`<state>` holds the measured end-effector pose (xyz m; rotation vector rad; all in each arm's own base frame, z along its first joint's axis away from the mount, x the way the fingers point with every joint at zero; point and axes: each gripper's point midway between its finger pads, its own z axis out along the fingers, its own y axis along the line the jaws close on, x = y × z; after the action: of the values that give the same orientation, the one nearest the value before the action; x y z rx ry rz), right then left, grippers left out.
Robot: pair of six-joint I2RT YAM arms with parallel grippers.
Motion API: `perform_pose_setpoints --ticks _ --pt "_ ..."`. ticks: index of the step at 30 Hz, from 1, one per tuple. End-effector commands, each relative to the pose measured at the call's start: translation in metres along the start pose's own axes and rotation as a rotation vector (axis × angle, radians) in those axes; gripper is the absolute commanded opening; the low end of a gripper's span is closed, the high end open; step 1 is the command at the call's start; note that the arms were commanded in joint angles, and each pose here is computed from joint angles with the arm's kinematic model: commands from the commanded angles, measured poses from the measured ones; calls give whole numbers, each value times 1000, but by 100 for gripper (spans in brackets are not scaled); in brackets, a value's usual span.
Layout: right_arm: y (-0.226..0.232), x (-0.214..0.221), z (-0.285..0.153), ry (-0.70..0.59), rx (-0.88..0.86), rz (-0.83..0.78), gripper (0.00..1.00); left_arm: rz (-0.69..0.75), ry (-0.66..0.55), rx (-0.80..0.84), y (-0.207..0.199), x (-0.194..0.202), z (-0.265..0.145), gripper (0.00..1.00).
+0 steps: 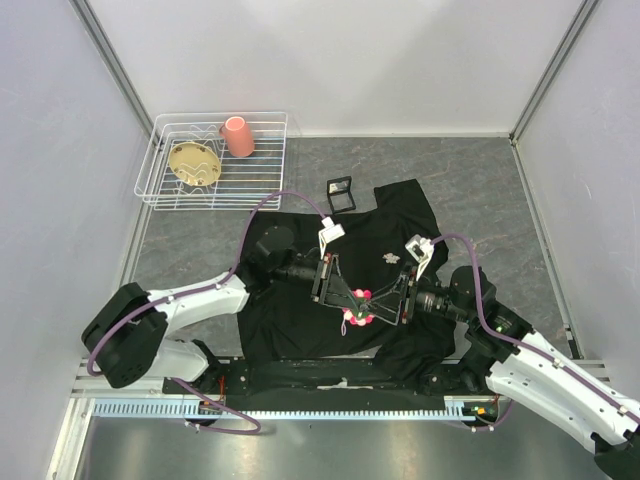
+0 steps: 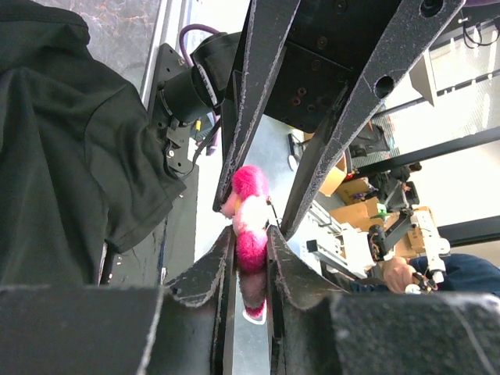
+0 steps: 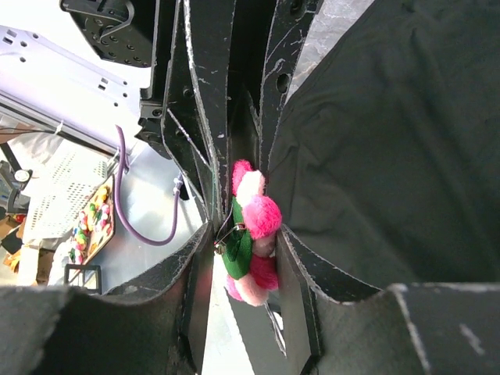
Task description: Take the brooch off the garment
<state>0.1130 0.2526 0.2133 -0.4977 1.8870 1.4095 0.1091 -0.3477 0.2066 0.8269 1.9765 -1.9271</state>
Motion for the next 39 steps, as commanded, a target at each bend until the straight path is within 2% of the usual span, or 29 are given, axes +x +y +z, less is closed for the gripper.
perform_pose_setpoints --ticks 1,8,29,39 --pt "16 -2 -1 -17 -96 -54 43 14 -47 38 -9 -23 5 2" --pt "12 4 -3 -12 -93 -74 40 -21 -47 65 -9 -22 2 2" --pt "-2 -2 -4 -69 -43 -177 34 -277 -69 157 -19 -27 4 2" --pt "-16 -5 -2 -98 12 -223 31 -329 -92 211 -24 -32 3 2"
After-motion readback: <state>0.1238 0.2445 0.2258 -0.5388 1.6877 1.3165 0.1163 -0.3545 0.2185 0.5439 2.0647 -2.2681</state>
